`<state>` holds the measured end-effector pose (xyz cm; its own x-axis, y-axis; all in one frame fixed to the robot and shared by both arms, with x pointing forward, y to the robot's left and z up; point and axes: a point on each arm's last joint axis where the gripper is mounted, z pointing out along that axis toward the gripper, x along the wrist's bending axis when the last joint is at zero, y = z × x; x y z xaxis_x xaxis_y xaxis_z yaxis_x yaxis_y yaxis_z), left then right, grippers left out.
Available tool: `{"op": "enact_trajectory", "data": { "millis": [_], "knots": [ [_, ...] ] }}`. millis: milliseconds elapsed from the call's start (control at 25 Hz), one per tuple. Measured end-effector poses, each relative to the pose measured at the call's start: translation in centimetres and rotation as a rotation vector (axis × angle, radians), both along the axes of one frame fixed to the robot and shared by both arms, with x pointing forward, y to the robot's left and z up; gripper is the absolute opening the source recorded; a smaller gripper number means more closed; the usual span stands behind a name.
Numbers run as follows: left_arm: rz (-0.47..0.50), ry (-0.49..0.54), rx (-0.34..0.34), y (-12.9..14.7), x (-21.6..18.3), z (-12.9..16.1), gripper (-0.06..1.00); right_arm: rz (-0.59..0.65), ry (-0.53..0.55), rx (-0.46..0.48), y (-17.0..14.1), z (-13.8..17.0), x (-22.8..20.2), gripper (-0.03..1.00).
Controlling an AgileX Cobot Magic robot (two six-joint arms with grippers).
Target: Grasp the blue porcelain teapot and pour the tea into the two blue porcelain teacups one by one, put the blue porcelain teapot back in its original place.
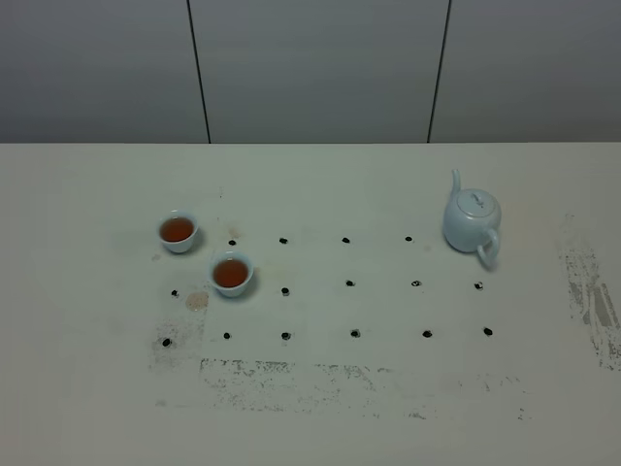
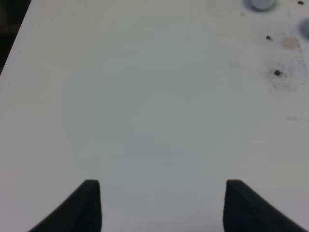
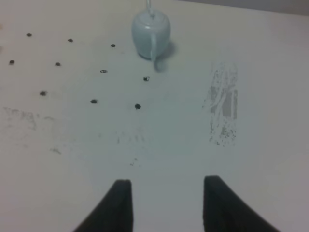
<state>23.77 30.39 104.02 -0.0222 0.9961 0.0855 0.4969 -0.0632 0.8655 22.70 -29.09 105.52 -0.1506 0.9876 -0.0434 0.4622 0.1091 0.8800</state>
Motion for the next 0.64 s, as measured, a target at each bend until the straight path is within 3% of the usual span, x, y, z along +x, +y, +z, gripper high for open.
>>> {"op": "enact_trajectory", "data": {
  "millis": [640],
  "knots": [
    [0.000,0.000,0.000,0.00,0.00,0.00,0.52,-0.001,0.001,0.002,0.00,-0.01,0.00,0.33]
  ]
}}
